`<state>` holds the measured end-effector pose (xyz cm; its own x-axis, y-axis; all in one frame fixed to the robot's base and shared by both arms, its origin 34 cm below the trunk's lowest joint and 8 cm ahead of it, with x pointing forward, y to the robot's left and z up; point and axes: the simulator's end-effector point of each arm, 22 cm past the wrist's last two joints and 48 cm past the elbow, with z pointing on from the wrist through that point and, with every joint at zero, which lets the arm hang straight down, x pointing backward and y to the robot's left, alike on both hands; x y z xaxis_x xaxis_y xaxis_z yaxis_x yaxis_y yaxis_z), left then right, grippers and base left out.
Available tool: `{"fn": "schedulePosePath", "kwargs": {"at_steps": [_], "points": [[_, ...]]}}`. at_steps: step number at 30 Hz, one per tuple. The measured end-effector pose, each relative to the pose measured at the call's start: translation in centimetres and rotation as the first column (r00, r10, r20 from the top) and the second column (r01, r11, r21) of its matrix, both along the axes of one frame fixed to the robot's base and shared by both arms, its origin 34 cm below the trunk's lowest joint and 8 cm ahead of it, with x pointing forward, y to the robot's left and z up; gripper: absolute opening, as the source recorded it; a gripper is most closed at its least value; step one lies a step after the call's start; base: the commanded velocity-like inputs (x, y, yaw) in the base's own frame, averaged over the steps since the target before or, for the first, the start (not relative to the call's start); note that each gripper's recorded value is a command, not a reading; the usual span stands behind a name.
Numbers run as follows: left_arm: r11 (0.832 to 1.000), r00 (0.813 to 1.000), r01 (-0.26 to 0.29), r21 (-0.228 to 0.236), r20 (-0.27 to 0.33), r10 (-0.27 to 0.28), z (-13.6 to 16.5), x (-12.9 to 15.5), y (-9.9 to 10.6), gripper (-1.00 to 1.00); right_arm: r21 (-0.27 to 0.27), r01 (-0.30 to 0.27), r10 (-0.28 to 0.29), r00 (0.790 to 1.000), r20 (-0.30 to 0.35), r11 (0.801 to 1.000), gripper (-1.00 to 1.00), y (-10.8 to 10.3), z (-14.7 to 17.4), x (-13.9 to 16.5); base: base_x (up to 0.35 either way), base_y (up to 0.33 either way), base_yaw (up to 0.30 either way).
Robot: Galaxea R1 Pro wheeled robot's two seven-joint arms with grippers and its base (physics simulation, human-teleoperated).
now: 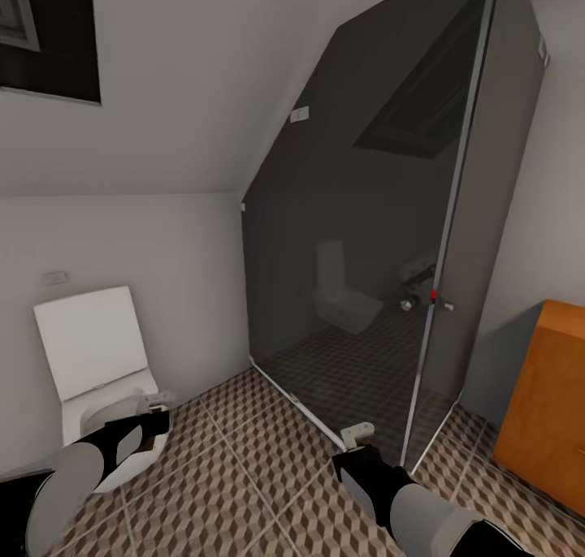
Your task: Take the four mousetraps from the cabinet in the bathroom and place them on the bathroom floor. Make sure all four end up on the same floor surface, and ensure that at least two of them are either under or directly next to the same bathroom sink.
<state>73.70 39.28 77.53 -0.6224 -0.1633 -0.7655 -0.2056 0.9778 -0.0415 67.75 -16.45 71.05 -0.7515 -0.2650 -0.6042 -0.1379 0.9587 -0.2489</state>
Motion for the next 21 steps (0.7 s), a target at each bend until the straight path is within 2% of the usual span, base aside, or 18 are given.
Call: {"fn": "schedulePosePath", "kwargs": {"at_steps": [21], "points": [[1.000, 1.000, -0.001, 0.001, 0.000, 0.001, 0.01, -0.02, 0.11, -1.00, -0.001, 0.000, 0.000, 1.000, 0.000, 1.000, -1.00, -0.01, -0.01, -0.01, 0.000, 0.000, 0.300]]}}
